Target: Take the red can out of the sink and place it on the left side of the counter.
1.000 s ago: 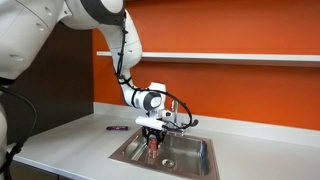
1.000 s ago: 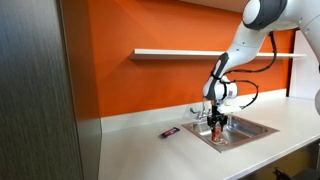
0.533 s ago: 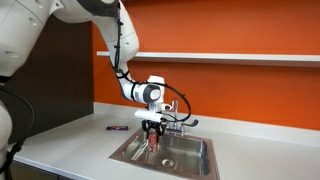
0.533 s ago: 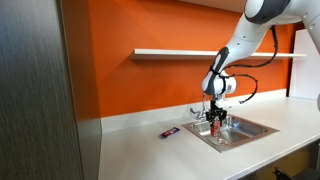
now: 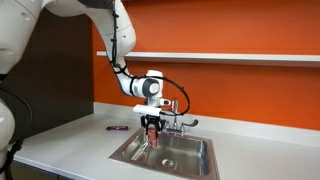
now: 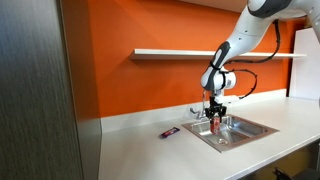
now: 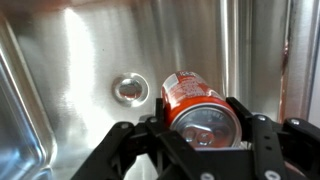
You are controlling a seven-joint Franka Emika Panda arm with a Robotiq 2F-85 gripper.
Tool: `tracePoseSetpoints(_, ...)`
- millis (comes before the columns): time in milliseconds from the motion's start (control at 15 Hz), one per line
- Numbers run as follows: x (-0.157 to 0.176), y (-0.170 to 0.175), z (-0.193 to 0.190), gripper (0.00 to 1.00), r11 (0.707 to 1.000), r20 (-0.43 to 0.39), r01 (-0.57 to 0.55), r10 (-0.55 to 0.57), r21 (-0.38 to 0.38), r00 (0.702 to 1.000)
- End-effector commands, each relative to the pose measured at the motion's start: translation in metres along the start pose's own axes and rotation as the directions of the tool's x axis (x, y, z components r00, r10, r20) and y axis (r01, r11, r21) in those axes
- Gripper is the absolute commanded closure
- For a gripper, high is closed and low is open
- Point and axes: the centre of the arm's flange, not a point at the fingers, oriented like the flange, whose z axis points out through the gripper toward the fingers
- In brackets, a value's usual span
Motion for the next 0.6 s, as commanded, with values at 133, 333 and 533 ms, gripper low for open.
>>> tracePoseSetpoints(133, -0.017, -0.01, -0.034, 0.62, 1.0, 0.002, 0.005, -0.005, -0.019, 1.0)
tracePoseSetpoints(333, -0.025, -0.014, -0.041, 0.62, 0.999, 0.013, 0.029, -0.029, -0.03, 1.0)
tracePoseSetpoints(533, -0.034, -0.022, -0.045, 0.62, 0.997, 0.027, 0.059, -0.058, -0.039, 0.998)
